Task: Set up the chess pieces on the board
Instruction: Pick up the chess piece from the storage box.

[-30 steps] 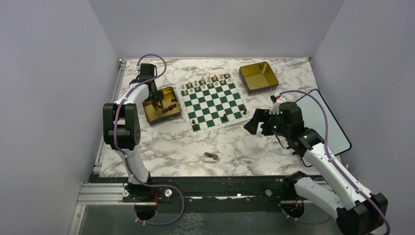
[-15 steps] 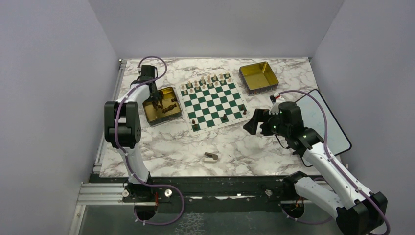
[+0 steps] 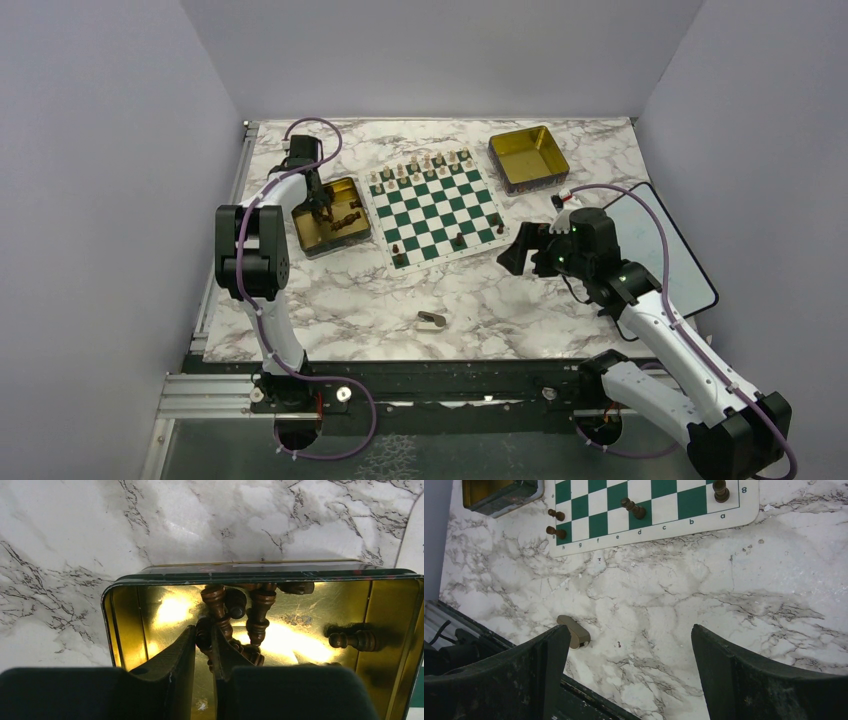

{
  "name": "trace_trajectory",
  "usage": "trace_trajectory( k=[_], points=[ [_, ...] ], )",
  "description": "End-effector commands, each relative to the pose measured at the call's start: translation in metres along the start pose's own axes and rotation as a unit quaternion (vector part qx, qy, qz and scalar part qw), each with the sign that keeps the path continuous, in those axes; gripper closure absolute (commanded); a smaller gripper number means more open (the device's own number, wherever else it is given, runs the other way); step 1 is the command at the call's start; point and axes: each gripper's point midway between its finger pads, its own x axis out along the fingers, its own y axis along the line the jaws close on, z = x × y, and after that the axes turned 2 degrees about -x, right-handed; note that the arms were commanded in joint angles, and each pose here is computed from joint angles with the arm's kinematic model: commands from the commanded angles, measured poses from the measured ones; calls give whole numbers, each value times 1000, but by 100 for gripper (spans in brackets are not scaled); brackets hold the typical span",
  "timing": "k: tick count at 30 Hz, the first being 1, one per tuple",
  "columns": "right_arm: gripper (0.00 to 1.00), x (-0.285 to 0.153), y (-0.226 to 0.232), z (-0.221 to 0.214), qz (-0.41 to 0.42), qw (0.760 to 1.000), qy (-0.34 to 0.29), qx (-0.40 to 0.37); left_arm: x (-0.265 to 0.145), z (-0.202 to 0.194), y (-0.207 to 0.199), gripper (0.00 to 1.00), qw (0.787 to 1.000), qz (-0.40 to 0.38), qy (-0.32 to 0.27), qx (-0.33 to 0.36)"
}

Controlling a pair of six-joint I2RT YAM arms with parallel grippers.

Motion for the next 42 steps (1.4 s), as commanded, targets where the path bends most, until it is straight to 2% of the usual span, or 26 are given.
trace_trajectory(
  k=[1,8,28,34,42],
  points=[
    [4,2,1,5,5,1000,-11,-9,3,1,-1,83,1000,-7,-2,2],
    [4,1,2,5,8,1000,-11,-9,-11,5,-4,88,1000,-18,1,2],
    [5,-9,9,0,26,1000,-11,-4,-83,27,-15,88,997,-71,-40,-11],
    [5,-11,8,-2,26,1000,-11,0,-107,23,-39,88,993,-109,-47,7],
    [5,-12,7,-4,24,1000,-11,0,-140,5,-98,88,984,-158,-56,58]
  ],
)
